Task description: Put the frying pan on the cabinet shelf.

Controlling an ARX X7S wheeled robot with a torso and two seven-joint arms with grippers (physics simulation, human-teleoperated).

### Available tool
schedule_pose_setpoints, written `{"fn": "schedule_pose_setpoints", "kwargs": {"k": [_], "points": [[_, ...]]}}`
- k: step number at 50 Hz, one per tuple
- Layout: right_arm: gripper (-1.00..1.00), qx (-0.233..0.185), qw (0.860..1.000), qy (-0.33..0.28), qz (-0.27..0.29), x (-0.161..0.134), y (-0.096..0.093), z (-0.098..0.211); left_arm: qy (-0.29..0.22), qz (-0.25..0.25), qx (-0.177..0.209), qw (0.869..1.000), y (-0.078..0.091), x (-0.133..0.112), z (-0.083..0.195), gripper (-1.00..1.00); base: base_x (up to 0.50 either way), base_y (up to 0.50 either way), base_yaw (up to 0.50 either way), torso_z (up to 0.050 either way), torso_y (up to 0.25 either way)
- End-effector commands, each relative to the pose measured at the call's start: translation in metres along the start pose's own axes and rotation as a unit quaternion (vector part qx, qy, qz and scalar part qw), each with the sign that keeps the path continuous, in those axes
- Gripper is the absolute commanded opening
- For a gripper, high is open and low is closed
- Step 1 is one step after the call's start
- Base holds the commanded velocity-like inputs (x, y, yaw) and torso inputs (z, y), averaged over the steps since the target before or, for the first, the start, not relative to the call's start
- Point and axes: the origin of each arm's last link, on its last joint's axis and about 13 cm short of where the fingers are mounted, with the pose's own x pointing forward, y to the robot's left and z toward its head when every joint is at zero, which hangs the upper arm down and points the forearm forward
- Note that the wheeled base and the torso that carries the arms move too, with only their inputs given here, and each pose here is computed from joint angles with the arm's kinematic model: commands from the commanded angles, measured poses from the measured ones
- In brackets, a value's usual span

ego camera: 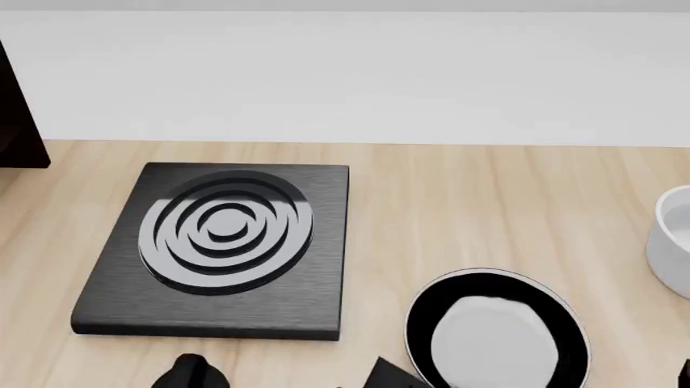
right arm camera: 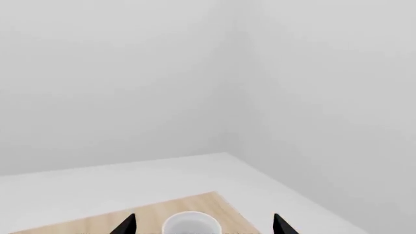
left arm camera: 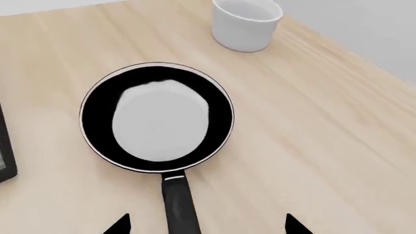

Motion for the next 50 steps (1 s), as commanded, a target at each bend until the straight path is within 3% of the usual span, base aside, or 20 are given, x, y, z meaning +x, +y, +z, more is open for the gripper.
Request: {"fn": "schedule_pose_setpoints", "kwargs": {"k": [1, 31, 50], "points": [[1.0, 0.002, 1.0, 0.006, 0.009, 0.004, 0.003, -0.006, 0.018, 0.023, -0.039, 0.999, 0.002, 0.024, -0.014, 1.0, 0.0, 0.0, 0.0, 0.0, 0.0], [1.0, 0.006, 1.0, 0.013, 0.015, 0.004, 0.004, -0.012, 0.084, 0.04, -0.04, 0.995, 0.012, 0.044, -0.048, 1.0, 0.0, 0.0, 0.0, 0.0, 0.0], [1.0, 0.009, 1.0, 0.02, 0.018, 0.006, 0.005, -0.016, 0.1, 0.04, -0.033, 0.994, 0.021, 0.048, -0.046, 1.0, 0.0, 0.0, 0.0, 0.0, 0.0]]}}
